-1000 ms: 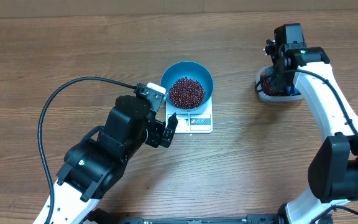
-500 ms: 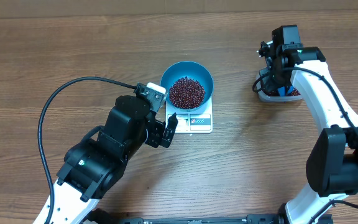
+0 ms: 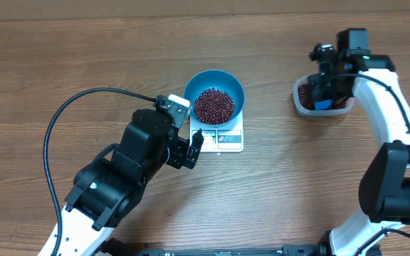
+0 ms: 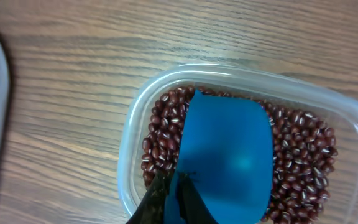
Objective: Scoop item into bowl and weigh 150g on scale
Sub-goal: 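Lower the blue scoop into the red beans with the right gripper, then scoop beans and lift the filled scoop with the right gripper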
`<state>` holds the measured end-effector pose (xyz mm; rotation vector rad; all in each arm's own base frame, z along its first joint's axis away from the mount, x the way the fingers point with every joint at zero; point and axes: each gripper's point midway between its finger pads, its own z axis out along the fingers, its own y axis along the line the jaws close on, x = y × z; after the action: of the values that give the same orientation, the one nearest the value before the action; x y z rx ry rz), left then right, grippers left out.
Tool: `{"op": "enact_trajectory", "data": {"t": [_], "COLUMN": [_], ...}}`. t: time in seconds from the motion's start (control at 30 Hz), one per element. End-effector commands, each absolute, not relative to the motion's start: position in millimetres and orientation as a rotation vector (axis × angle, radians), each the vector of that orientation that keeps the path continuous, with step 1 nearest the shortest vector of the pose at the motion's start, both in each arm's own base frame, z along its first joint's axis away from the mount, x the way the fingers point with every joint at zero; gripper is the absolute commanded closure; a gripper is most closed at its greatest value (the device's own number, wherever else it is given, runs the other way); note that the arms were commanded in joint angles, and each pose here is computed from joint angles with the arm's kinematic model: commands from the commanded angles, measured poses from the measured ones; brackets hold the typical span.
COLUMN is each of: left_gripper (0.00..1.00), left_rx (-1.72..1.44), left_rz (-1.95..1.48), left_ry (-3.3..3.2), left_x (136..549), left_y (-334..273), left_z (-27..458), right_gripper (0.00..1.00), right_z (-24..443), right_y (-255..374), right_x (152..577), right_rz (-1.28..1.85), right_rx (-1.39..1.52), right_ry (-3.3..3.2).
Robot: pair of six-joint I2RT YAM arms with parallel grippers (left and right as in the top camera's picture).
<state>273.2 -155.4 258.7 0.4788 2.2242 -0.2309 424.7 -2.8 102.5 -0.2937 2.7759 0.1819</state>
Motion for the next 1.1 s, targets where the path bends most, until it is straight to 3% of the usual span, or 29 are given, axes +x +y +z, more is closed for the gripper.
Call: {"op": "enact_trajectory", "data": {"t": [0.0,0.23,1.07], "left_gripper": [0.00,0.00,0.01], "left_rx": [0.465,0.465,0.465], "left_rz": [-0.247,-0.247,-0.247], "left_ry": [2.219,2.219,2.219], "left_x": [273,273,273], "left_y": [-156,-156,-156], "left_z": [262,262,262], "right_gripper": [0.96,0.96,0.96], "right_z": [108,125,125], "right_y": [19,17,-23], "right_x": [420,420,421], "right_rz": [0.558,0.791,0.795], "right_rx": [-0.201,-0.132,0.126], "right_ry": [2.730,2.630,2.627]}}
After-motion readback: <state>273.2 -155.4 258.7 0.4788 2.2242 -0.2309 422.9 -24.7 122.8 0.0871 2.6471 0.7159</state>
